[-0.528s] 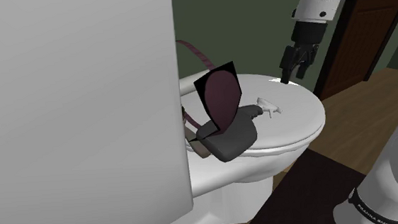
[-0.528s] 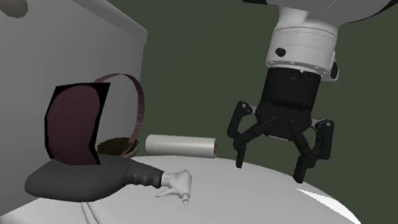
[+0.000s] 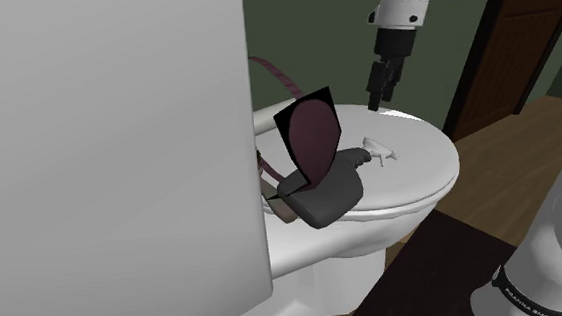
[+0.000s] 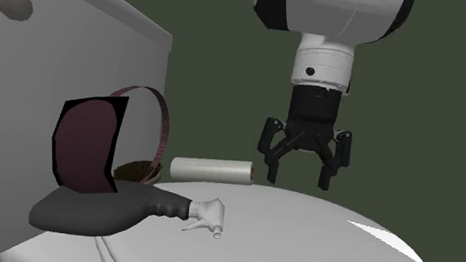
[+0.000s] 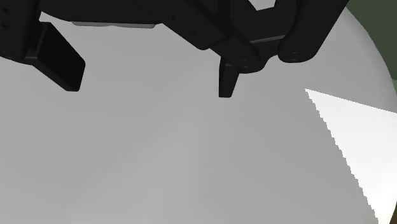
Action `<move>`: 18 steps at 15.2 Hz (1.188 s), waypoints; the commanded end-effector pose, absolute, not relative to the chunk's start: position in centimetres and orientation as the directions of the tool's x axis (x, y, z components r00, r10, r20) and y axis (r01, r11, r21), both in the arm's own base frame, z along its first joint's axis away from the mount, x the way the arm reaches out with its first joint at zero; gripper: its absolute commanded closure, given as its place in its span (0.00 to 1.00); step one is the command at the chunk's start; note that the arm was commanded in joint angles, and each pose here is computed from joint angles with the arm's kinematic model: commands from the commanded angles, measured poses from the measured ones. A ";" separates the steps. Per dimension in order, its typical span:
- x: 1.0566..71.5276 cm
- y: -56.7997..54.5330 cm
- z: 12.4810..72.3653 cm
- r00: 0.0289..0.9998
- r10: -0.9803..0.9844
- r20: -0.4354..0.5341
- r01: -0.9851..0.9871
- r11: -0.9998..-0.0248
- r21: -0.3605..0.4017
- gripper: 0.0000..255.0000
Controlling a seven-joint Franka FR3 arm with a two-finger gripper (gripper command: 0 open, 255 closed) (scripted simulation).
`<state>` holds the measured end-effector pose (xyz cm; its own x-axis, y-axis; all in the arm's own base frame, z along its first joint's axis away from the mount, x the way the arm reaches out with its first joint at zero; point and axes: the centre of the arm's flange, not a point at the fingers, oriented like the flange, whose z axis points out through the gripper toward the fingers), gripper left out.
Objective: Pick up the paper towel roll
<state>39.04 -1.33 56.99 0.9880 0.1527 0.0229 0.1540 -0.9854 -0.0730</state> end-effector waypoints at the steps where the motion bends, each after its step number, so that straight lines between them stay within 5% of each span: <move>1: 42.0 -0.5 56.9 0.969 0.245 0.022 0.246 -0.967 -0.059 0.00; 9: 51.5 4.8 56.9 0.820 0.572 0.008 0.572 -0.820 -0.007 0.00; 18: 59.3 14.4 56.5 0.529 0.848 -0.029 0.848 -0.528 0.040 0.00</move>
<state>58.55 13.25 56.84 0.5696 0.8216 -0.0240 0.8218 -0.5687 0.0357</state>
